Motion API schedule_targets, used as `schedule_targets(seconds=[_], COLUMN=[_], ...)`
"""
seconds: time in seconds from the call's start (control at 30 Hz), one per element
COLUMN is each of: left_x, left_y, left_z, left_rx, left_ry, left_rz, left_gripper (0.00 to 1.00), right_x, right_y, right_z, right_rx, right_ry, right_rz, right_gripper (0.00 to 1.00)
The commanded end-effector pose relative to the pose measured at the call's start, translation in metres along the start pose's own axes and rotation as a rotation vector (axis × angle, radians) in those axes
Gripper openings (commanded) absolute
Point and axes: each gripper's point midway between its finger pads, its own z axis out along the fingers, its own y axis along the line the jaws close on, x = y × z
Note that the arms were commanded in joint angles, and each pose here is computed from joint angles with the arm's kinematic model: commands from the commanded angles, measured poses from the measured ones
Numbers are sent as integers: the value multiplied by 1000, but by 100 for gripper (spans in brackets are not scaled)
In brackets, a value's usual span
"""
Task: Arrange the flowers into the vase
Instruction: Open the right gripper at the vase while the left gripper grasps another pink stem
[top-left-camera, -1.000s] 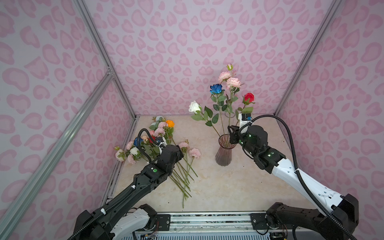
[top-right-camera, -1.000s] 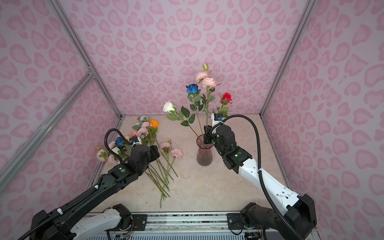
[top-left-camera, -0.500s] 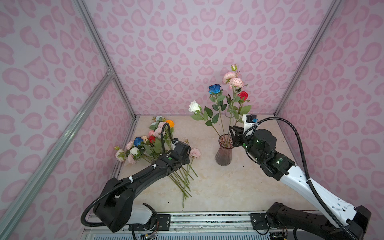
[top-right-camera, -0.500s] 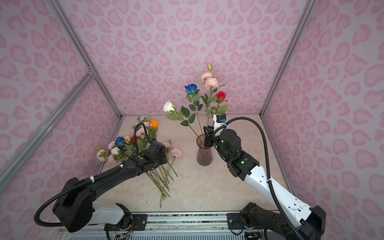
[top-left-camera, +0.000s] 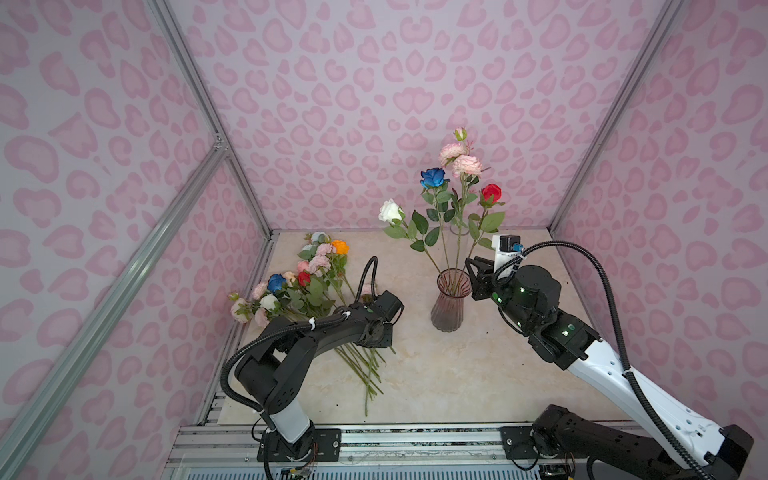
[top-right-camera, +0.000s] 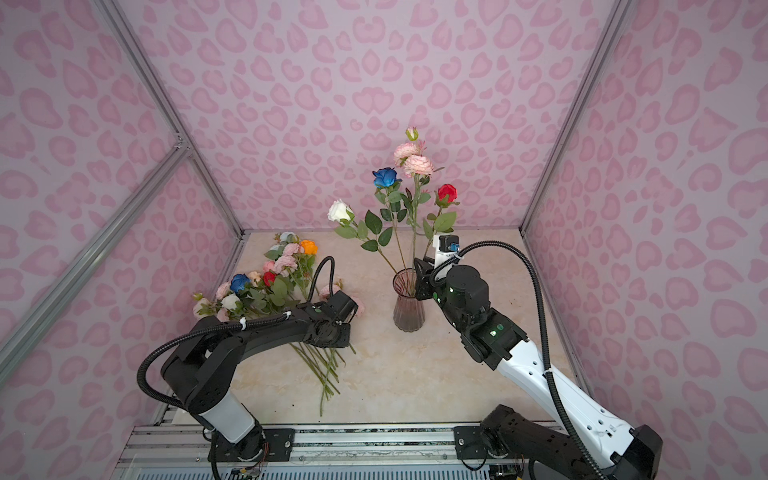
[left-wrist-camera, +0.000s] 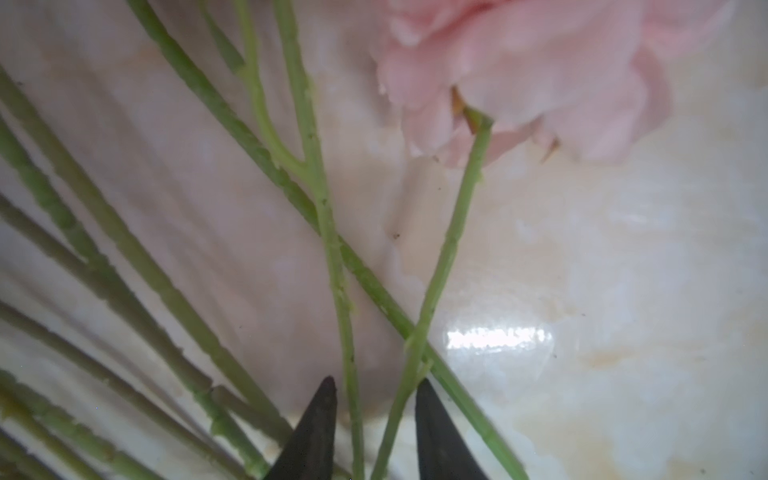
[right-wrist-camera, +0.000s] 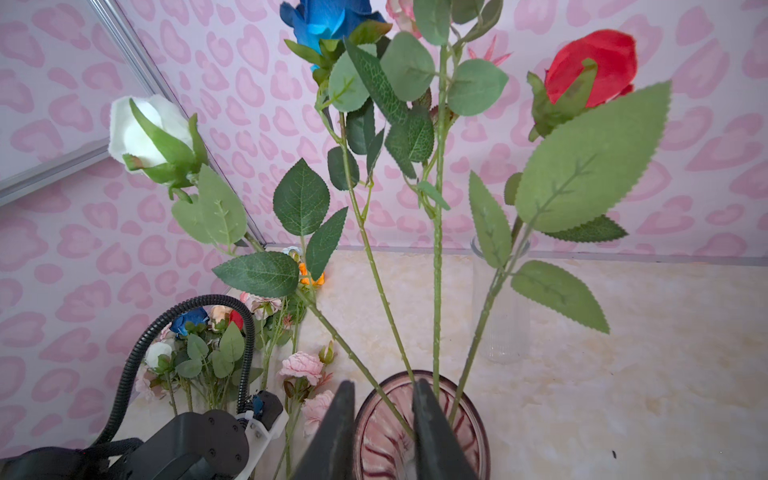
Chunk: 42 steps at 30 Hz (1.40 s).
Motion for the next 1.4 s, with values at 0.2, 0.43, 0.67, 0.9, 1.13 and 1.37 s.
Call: schedule_targets(seconds=[0.2, 0.43, 0.67, 0.9, 1.13, 1.37], left_x=[-20, -36, -60, -81, -86, -97], left_y=[-6, -4, 23, 75, 84, 42], left_z=[-19, -72, -150, -258, -391, -461], left_rx=[11, 69, 139, 217, 383, 574], left_ry=[-50, -146, -359, -784, -1301, -1429], left_rz=[37, -7, -107, -210, -110, 104], left_gripper=[16, 9, 9, 10, 8, 3], right_x=[-8, -15, -23, -31, -44, -47], right_y=[0, 3, 10, 30, 85, 159], right_z=[-5, -8, -13, -21, -29, -35], right_rx=[3, -9, -31, -101, -277, -477], right_ry=[-22, -37, -52, -64, -73, -56], right_rz=[-6, -2, 1, -8, -74, -154], right_gripper=[26, 26, 26, 29, 31, 45])
